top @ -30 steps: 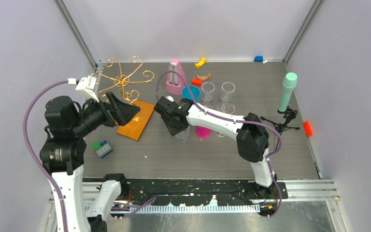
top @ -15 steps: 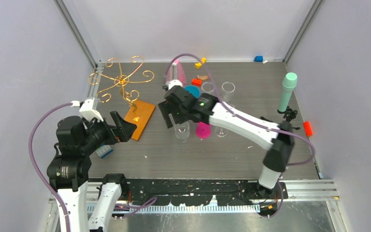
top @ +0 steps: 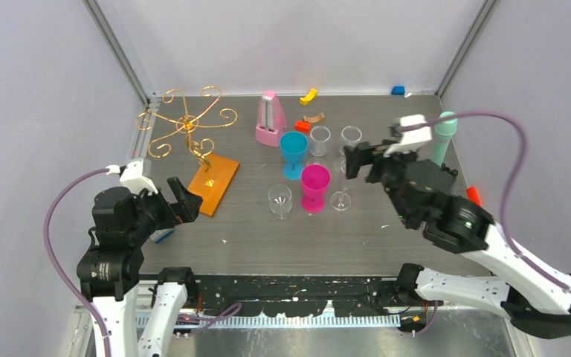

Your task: Take the wine glass off the wine glass rack

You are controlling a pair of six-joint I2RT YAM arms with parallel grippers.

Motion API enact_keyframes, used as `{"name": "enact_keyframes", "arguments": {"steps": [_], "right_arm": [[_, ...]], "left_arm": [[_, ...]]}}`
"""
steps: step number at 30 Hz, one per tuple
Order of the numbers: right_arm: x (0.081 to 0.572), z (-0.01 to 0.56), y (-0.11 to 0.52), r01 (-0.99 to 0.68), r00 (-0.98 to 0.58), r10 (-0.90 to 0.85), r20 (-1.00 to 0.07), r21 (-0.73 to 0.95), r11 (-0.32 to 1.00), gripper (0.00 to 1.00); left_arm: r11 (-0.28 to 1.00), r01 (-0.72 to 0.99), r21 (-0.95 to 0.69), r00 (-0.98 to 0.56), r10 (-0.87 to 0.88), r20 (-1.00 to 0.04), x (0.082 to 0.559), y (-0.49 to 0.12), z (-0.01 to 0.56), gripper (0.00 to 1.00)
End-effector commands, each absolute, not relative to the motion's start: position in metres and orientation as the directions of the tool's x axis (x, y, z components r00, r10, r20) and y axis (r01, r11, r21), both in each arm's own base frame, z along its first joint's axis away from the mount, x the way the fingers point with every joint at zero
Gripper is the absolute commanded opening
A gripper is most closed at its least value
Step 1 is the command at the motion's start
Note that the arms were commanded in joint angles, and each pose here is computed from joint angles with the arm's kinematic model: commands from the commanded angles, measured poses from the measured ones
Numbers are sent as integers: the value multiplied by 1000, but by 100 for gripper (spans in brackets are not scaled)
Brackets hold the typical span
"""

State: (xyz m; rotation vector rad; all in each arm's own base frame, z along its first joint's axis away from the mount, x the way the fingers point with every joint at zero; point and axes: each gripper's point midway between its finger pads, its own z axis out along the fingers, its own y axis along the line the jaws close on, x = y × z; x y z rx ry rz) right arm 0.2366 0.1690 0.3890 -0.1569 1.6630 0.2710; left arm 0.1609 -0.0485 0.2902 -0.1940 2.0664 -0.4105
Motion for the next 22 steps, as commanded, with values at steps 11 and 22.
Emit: {"name": "enact_keyframes", "arguments": {"steps": [11,22], "right_arm": [[196,436,57,-115,98,250,-963,239,964,94],[202,426,58,-69,67,207,-976,202,977,95]], "left_arm": [[954,44,-296,-437,-248,-865,152,-40,313,100],[959,5,-284,-410,-257,-875,147,-32,321,100]]}}
